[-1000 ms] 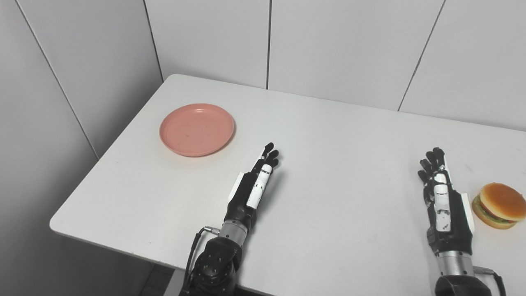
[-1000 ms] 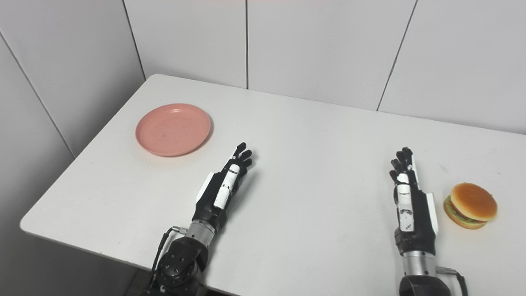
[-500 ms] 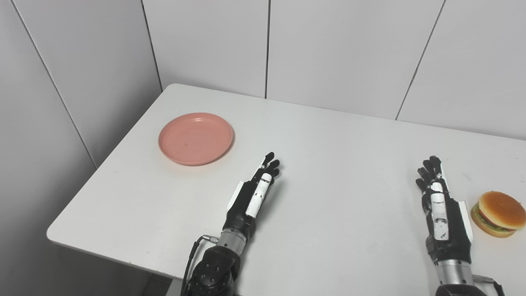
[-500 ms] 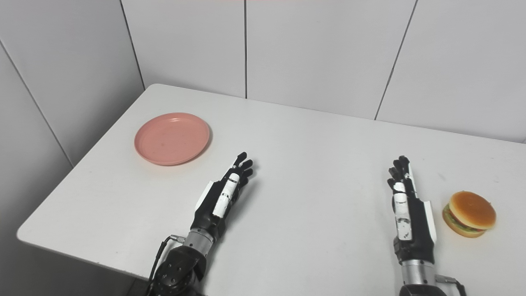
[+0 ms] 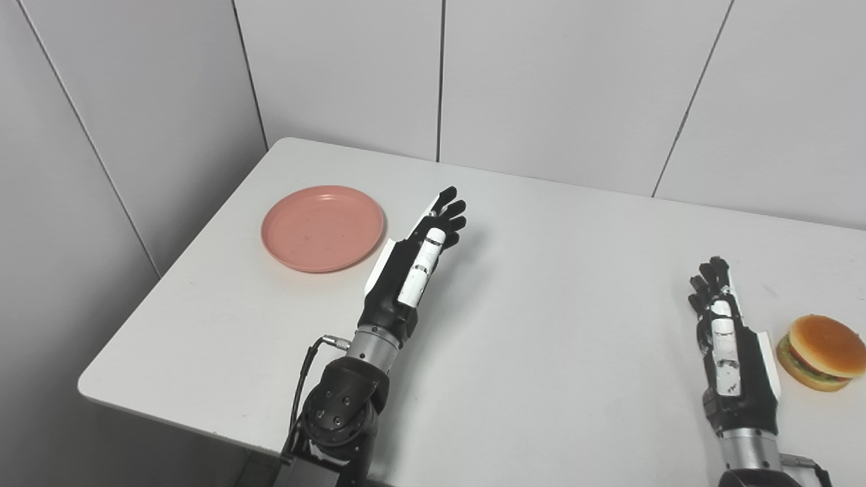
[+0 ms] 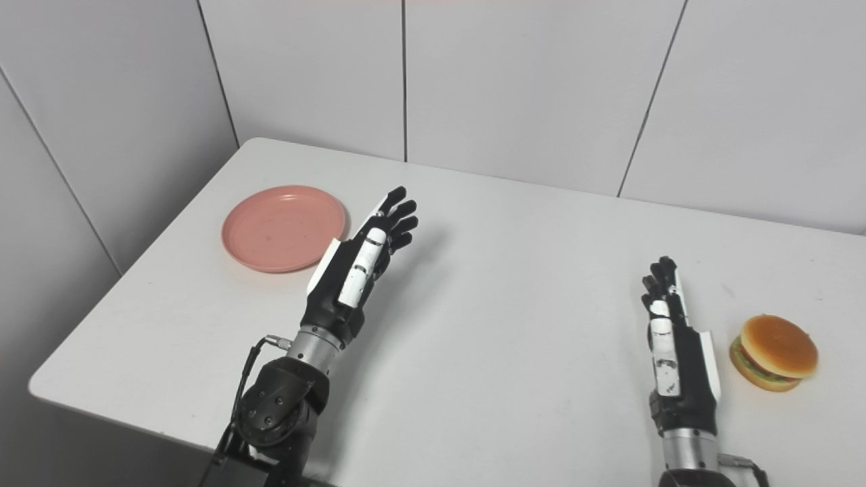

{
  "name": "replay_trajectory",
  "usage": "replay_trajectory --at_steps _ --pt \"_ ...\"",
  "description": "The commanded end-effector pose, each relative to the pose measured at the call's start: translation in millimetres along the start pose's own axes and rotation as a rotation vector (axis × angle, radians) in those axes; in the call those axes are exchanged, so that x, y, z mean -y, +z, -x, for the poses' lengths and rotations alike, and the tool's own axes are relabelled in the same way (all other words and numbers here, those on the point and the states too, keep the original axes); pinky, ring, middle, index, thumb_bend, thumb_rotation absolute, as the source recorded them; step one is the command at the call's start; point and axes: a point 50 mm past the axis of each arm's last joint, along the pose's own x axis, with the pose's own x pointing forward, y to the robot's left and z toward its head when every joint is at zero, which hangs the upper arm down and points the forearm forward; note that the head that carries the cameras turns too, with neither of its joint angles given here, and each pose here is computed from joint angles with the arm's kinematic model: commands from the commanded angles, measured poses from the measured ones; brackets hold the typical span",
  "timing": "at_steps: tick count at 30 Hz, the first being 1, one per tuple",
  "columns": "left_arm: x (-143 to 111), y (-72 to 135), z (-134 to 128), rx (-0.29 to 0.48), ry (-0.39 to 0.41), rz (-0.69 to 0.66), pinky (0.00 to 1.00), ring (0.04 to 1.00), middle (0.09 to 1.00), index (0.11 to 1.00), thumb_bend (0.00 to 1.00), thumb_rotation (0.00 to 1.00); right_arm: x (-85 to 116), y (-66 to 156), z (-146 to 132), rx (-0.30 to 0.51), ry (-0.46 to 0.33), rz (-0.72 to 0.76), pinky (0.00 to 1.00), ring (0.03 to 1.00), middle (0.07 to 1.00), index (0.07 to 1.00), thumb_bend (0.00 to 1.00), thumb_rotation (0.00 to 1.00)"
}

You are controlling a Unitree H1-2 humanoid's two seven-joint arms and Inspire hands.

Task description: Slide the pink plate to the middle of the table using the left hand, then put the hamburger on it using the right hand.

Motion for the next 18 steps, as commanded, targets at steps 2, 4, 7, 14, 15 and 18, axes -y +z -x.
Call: replay_trajectory --at_steps 2,4,7,14,15,18 --pt "-4 31 -18 0.117 -0.015 -0.012 0.93 0.921 0.929 0.921 0.45 1.00 0 -21 18 -0.066 -0.013 -0.018 1.00 0.982 0.988 0.995 0.35 1.00" --pt "-7 39 -22 0.138 -0.011 -0.013 0.94 0.926 0.932 0.924 0.45 1.00 0 -21 18 -0.073 -0.011 -0.022 1.00 0.985 0.992 0.999 0.35 1.00" --pt "-13 52 -31 0.180 0.011 -0.015 0.94 0.923 0.929 0.920 0.45 1.00 0 -22 18 -0.064 -0.011 -0.021 1.00 0.983 0.991 0.999 0.35 1.00" --pt "-45 75 -55 0.262 0.071 -0.080 0.93 0.915 0.925 0.914 0.46 1.00 -1 -24 19 -0.063 -0.011 -0.026 1.00 0.980 0.988 0.995 0.33 1.00" --pt "-48 76 -57 0.265 0.079 -0.086 0.93 0.917 0.925 0.911 0.46 1.00 -1 -25 19 -0.064 -0.010 -0.027 1.00 0.983 0.991 0.997 0.32 1.00" --pt "-69 78 -67 0.271 0.129 -0.122 0.92 0.925 0.928 0.915 0.47 1.00 -2 -25 19 -0.079 -0.015 -0.031 1.00 0.985 0.994 1.000 0.31 1.00"
